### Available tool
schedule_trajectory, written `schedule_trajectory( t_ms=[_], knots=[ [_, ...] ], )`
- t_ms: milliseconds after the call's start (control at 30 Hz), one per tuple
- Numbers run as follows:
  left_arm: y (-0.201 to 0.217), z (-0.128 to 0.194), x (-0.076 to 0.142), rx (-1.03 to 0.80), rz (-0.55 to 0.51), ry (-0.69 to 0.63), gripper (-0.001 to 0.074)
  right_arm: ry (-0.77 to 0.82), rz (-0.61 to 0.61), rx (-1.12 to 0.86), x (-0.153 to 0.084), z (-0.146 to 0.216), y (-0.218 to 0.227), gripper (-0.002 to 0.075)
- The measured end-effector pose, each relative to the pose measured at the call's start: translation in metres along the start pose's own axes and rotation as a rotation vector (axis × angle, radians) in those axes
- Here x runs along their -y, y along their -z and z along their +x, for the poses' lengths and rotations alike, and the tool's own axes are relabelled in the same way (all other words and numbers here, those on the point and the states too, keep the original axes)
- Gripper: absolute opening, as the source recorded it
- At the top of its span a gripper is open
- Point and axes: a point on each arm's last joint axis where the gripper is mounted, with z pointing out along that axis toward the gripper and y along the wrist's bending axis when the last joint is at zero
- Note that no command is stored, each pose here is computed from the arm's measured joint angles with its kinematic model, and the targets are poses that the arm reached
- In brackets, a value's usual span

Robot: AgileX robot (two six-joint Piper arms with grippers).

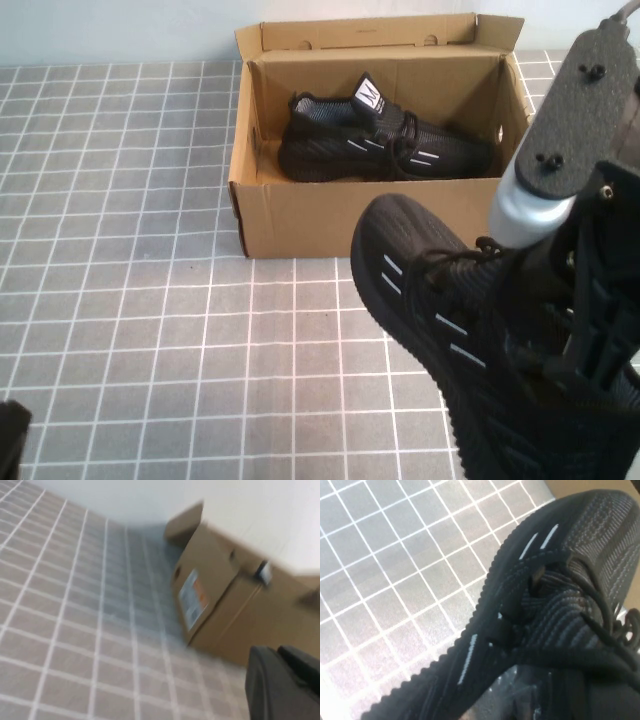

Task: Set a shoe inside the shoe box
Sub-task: Hand over the shoe

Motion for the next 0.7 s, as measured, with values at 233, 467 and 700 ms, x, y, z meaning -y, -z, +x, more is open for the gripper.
schedule_trajectory(
  t_ms=[233,467,700],
  knots=[
    [0.002,-0.017,0.001,0.186,0.038,0.236,-0.0001,-0.009,-0.01,0.018,-0.001,-0.002,0.0,-0.0006],
    [0.005,-0.028,0.012,0.122,0.082,0.257,-0.0001,-0.033,0.003,0.053,0.0,-0.005,0.0,-0.0006],
    [-0.017,-0.068,0.044,-0.225,0.087,0.05,-0.0001,-0.135,0.097,0.071,0.009,-0.006,0.001,-0.0006]
  ],
)
